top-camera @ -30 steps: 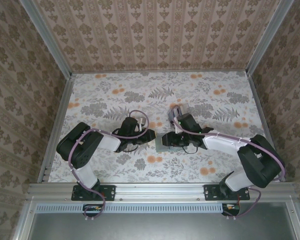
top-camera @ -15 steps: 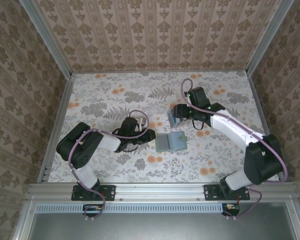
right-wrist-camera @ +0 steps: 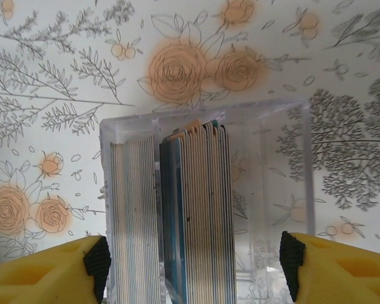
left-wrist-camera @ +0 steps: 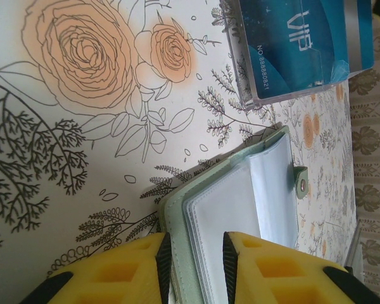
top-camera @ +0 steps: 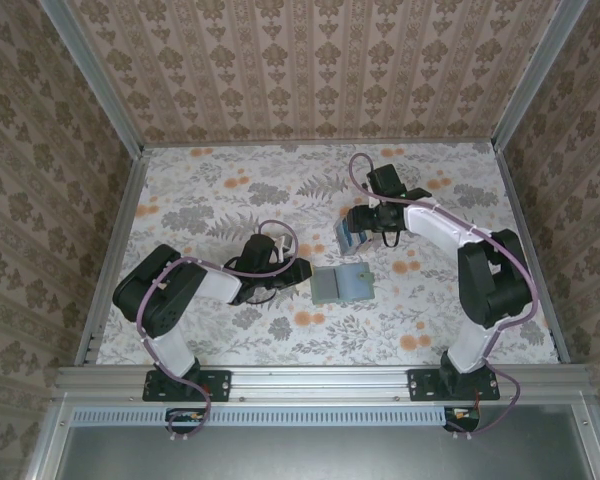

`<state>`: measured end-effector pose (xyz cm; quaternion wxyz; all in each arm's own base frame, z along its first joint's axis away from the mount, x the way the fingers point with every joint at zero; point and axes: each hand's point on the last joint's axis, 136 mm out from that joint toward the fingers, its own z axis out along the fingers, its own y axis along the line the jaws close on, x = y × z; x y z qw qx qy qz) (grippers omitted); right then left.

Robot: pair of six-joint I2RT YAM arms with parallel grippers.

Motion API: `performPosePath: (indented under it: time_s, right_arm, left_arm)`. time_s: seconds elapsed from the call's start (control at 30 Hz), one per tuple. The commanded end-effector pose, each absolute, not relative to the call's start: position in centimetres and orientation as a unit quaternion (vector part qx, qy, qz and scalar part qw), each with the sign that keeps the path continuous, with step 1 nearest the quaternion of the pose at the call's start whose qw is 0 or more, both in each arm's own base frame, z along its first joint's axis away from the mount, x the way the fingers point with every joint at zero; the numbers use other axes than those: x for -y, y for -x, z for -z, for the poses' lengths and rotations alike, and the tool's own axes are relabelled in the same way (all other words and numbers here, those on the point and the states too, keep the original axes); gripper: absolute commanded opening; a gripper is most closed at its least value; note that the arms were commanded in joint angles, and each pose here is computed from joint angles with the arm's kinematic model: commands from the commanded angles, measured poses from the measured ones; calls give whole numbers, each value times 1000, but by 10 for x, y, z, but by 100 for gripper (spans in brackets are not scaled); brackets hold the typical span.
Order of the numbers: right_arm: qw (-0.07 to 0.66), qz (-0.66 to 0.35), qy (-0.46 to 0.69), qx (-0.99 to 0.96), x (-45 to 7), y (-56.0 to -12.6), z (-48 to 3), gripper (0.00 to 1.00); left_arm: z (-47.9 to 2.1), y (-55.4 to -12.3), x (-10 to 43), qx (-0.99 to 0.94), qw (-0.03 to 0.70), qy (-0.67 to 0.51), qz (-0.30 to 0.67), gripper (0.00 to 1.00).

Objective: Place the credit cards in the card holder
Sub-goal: Pick up the credit card from the storage box.

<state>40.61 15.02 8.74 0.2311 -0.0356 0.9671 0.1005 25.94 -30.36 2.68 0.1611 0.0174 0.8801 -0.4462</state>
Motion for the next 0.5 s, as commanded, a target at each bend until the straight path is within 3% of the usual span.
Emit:
performPosePath:
  time_s: [0.0,0.23,0.47]
  right_arm:
    - [200,-149,59,-967,-168,-400,-79,72]
    - [196,-175,69,-962,-177,-396,-84,64]
    - [201,-209,71,-954,-186,-393,-96,62]
  left_arm:
    - [69,-209,243,-955,49,43,291,31]
    - [69,-209,242,-956,49,42,287,31]
    - [69,-208,240,-956,49,43,286,31]
